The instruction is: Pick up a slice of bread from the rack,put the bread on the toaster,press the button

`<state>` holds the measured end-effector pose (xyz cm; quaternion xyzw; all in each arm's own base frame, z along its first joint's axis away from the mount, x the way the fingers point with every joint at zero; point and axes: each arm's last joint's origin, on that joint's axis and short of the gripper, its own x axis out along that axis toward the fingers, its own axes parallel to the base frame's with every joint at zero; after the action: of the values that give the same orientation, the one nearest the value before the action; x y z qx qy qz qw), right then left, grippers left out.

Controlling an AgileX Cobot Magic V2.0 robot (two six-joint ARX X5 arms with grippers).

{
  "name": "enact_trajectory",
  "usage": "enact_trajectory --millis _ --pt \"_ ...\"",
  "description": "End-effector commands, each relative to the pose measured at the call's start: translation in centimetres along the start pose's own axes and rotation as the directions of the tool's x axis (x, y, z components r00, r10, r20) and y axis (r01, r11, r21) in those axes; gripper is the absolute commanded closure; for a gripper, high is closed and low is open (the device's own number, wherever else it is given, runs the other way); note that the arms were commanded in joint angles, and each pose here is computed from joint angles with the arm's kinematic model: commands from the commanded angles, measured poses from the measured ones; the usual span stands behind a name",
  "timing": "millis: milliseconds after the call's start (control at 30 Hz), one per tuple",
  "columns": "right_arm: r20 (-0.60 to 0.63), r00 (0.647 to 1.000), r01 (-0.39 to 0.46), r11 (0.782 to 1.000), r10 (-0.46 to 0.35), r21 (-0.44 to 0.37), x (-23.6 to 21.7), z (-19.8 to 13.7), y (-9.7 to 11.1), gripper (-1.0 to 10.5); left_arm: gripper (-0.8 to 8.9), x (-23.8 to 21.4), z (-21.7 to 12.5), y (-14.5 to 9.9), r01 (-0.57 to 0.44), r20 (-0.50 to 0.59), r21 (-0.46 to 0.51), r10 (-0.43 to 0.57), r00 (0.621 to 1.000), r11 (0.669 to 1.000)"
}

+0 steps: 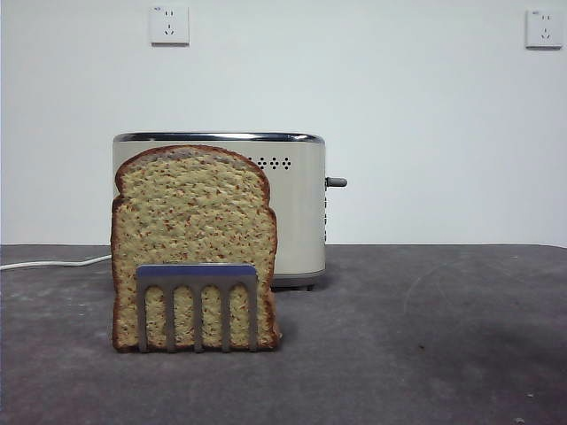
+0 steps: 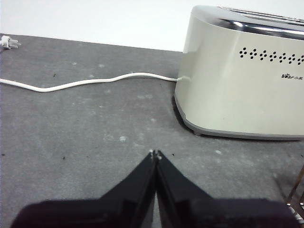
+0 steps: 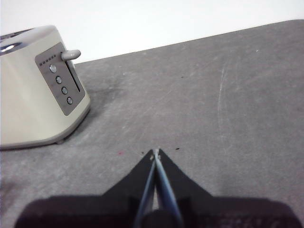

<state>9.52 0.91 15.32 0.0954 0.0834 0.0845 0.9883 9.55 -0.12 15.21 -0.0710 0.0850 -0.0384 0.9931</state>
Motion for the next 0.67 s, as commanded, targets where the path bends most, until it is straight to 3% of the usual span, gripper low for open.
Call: enact_trajectory --millis 33,167,300,533,667 --pt "-0.016 1.000 0.004 0.993 -0.002 0.119 0.1 -0.4 -0.1 9.5 8.15 0.1 -0.4 0.1 0.002 -0.008 -0.012 -0.002 1.000 1.000" --pt "-0.018 1.000 -0.022 0.982 0.026 0.188 0.0 -0.3 0.0 9.6 8.20 0.0 -0.1 -0.1 0.035 -0.003 -0.105 -0.035 0.999 0.994" --pt "0.012 0.998 -0.061 0.968 0.060 0.242 -0.4 1.1 0.4 9.6 8.21 -0.6 1.3 -0.6 0.139 0.011 -0.106 -0.139 0.990 0.985" --pt "0.046 0.994 -0.110 0.969 0.102 0.222 -1.7 5.9 1.6 9.6 8.21 -3.1 6.3 -1.7 0.205 0.078 -0.081 -0.199 0.977 0.975" --pt "-0.010 0.989 -0.145 0.979 0.148 0.145 -2.3 9.0 2.4 9.6 8.21 -4.6 9.4 -2.5 0.290 0.080 -0.036 -0.287 0.955 0.956"
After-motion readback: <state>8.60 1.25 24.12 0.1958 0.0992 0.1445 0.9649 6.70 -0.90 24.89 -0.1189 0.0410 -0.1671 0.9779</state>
